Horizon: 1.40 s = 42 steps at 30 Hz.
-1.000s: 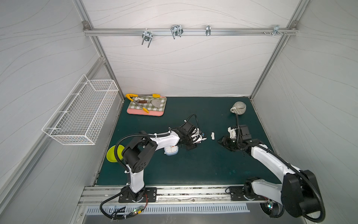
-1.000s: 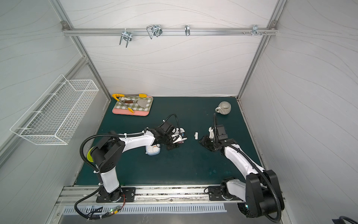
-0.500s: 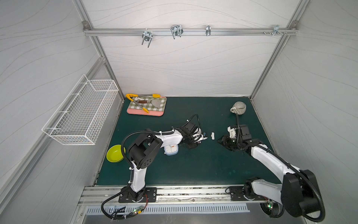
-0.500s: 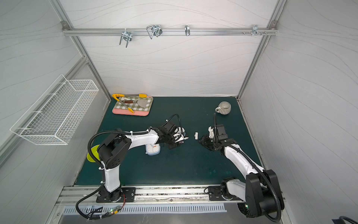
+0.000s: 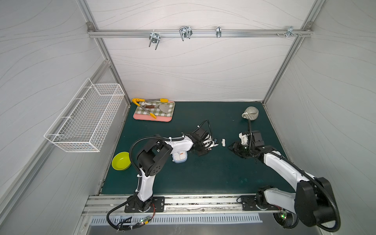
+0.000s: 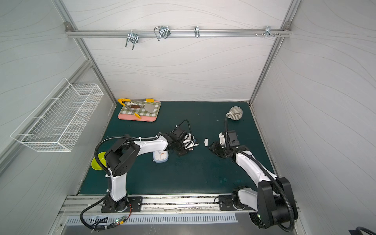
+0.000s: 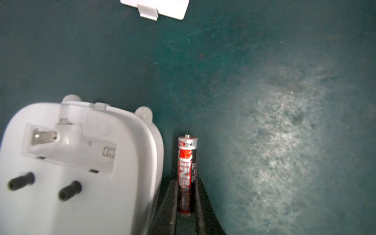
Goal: Insert the battery into the alarm
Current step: Pick up the battery at the center of the board.
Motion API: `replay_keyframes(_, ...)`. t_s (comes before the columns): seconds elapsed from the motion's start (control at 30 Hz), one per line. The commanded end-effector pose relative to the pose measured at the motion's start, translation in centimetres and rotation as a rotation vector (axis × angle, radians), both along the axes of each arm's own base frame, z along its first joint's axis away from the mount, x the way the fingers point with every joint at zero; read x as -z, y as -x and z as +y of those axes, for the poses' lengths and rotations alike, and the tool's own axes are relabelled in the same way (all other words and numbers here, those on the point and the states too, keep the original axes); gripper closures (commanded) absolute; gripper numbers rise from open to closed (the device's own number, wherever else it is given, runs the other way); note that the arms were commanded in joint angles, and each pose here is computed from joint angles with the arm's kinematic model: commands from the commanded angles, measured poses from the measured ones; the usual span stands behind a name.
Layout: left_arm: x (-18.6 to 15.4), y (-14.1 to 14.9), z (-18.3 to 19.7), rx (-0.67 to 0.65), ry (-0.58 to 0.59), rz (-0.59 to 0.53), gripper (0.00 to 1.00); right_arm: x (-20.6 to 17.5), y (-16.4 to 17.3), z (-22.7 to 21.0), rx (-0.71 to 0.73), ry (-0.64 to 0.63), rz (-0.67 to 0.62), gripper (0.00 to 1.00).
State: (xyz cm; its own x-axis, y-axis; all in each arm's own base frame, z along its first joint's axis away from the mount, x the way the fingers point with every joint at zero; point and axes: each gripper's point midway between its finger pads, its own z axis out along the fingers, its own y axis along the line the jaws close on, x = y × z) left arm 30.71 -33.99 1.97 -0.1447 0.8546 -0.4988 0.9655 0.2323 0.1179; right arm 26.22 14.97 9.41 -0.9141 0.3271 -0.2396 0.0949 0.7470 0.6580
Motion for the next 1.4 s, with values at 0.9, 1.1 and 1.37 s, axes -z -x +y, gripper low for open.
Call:
replay_keyframes(0.9,-14.5,2.8,-7.7,-0.040,0.731,0.214,0.88,-7.7,-1.8,4.1,-0.097,-0.164,-0.328,0.56)
replay_keyframes(1.1,-14.4,2.8,-7.6,-0.049,0.725,0.212,0.88,-7.4,-1.8,4.5,-0.109,-0.169,-0.308,0.65)
replay_keyframes(1.37,-14.3,2.6,-7.6,-0.053,0.718,0.209,0.88,-7.1,-1.7,4.8,-0.116,-0.172,-0.287,0.82)
